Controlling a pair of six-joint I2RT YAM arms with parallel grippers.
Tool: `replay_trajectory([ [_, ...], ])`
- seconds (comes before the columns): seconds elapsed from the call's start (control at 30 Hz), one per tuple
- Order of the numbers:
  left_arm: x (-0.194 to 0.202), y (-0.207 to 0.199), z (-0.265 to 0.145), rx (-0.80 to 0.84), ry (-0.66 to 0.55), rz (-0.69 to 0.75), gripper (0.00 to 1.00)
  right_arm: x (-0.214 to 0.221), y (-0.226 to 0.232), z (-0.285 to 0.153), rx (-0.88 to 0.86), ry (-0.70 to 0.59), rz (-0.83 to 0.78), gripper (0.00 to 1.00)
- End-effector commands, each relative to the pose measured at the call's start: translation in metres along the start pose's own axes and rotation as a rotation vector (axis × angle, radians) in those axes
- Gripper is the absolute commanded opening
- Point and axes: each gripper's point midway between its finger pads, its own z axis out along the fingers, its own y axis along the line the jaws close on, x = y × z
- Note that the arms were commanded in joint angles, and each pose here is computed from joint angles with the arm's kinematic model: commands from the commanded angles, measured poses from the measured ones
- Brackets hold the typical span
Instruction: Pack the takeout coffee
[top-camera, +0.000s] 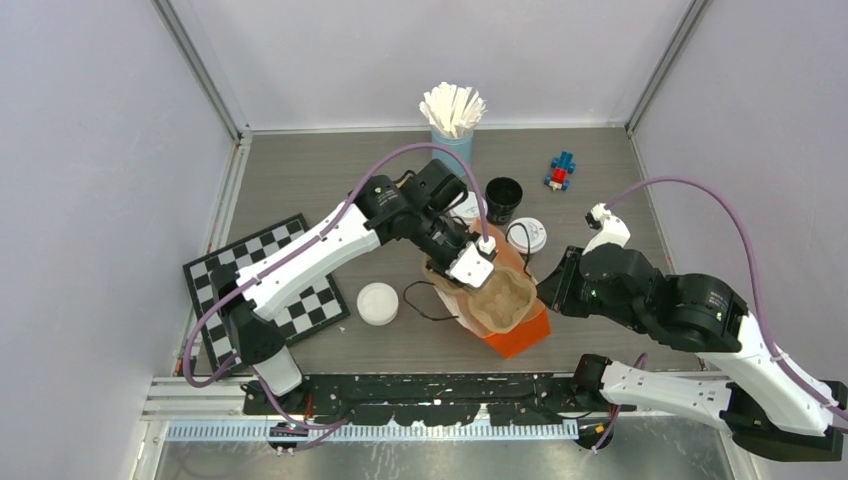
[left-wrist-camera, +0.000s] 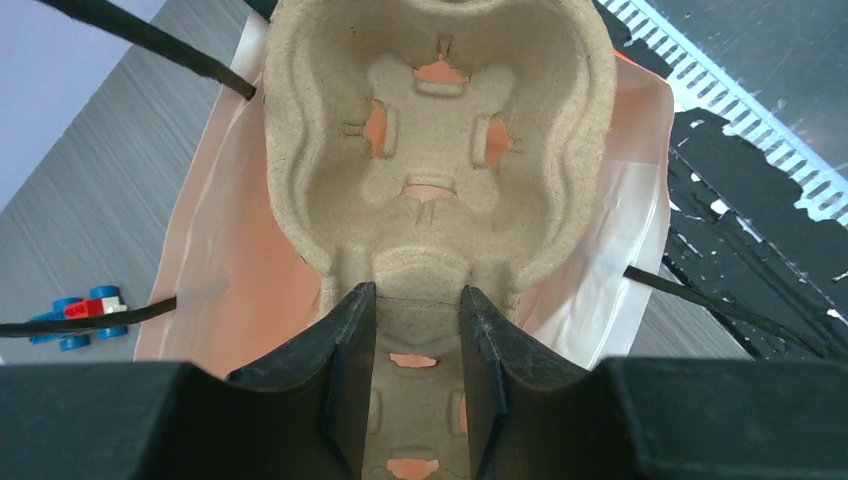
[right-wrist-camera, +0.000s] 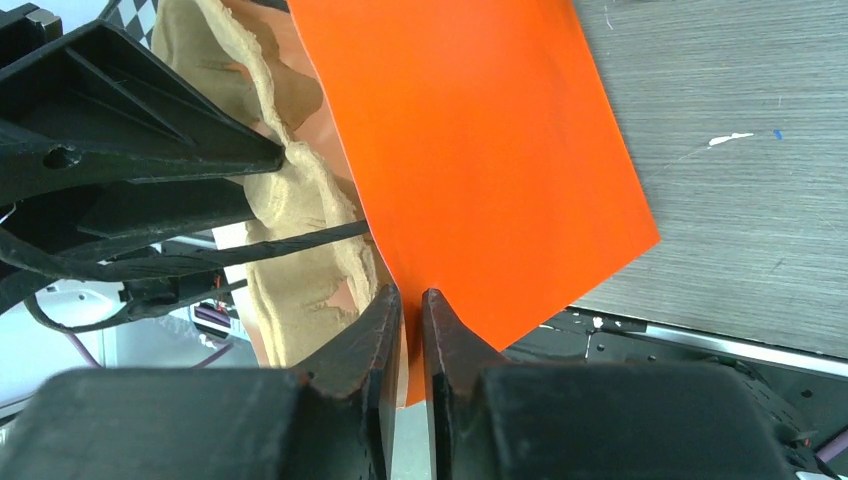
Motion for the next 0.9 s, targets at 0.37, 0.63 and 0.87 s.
replay_trajectory([
  [0.37,-0.021,0.014,0.002,0.016,0.001,0.203,0.39,0.001,-0.002,-0.005,-0.032,-0.011,0.023,0.19],
  [0.63,-0.013,0.009,0.004,0.033,0.029,0.171,0.39,-0.006,-0.006,-0.007,-0.006,-0.048,0.061,0.24],
  [0.87,-0.004,0.012,0.003,0.002,0.088,0.119,0.37,-0.010,-0.013,-0.018,0.080,-0.029,0.144,0.33],
])
